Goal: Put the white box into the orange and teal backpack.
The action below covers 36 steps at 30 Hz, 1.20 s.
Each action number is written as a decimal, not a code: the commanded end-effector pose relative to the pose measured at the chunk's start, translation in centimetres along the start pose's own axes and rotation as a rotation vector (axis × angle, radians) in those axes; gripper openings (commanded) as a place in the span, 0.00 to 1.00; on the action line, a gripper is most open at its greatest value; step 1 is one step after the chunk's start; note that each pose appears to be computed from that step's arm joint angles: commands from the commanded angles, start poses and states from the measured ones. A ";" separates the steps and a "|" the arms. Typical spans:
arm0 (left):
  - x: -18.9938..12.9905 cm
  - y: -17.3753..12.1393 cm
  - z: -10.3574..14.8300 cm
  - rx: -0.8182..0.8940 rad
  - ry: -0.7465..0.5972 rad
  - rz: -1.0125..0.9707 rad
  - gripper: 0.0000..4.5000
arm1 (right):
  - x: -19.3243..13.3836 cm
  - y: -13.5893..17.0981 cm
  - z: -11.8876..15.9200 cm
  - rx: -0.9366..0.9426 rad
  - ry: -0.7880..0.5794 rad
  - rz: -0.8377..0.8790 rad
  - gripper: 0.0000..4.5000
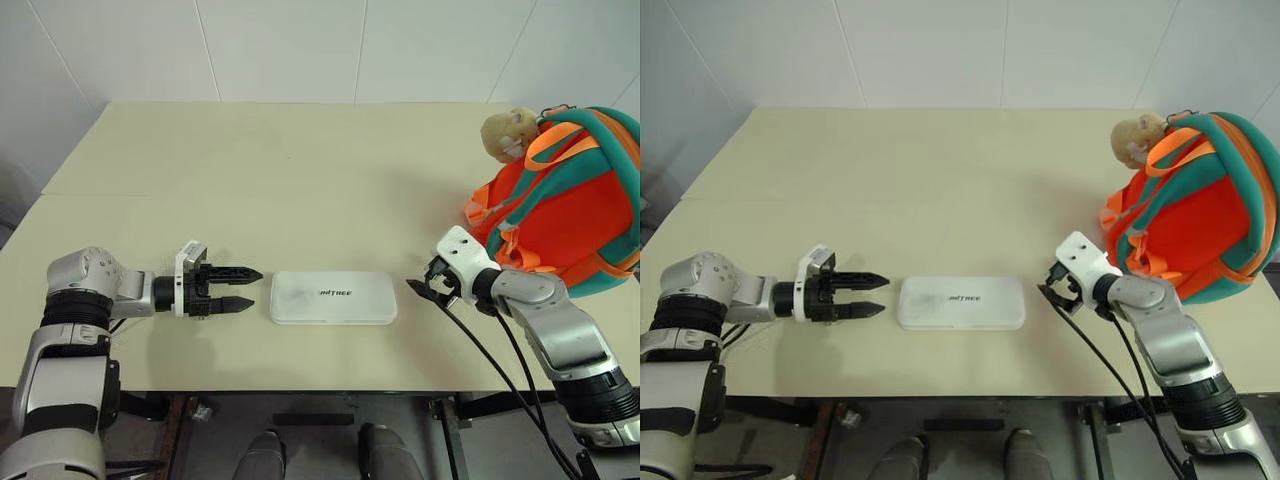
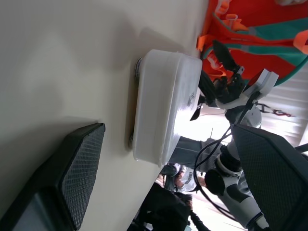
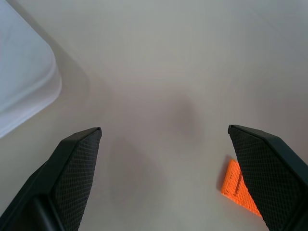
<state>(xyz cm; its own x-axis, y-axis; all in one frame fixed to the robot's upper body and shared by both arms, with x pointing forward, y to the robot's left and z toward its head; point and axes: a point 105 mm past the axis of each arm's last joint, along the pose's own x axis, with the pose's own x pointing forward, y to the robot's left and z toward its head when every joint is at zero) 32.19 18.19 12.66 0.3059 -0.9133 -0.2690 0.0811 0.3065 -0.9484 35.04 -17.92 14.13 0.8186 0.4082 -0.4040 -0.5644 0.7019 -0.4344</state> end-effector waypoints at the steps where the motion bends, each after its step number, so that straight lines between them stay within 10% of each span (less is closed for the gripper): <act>1: 0.7 0.1 -0.2 -0.021 0.012 -0.013 1.00 | -0.1 -0.4 1.5 -0.031 -0.045 -0.026 0.99; 29: 5.6 -0.6 -0.7 0.022 -0.009 -0.121 1.00 | 0.5 1.3 2.3 -0.020 -0.062 0.014 0.99; 36: 6.7 -0.4 -1.6 0.054 0.051 -0.089 0.59 | 0.3 1.1 2.2 -0.020 -0.055 0.005 1.00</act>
<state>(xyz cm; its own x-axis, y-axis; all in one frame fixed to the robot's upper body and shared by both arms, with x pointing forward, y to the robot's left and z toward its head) 33.20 12.19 11.54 0.2824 -0.9392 -0.1952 0.1693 0.2491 -0.9536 34.97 -15.96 13.49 0.7991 0.4351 -0.4148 -0.5912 0.6938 -0.4112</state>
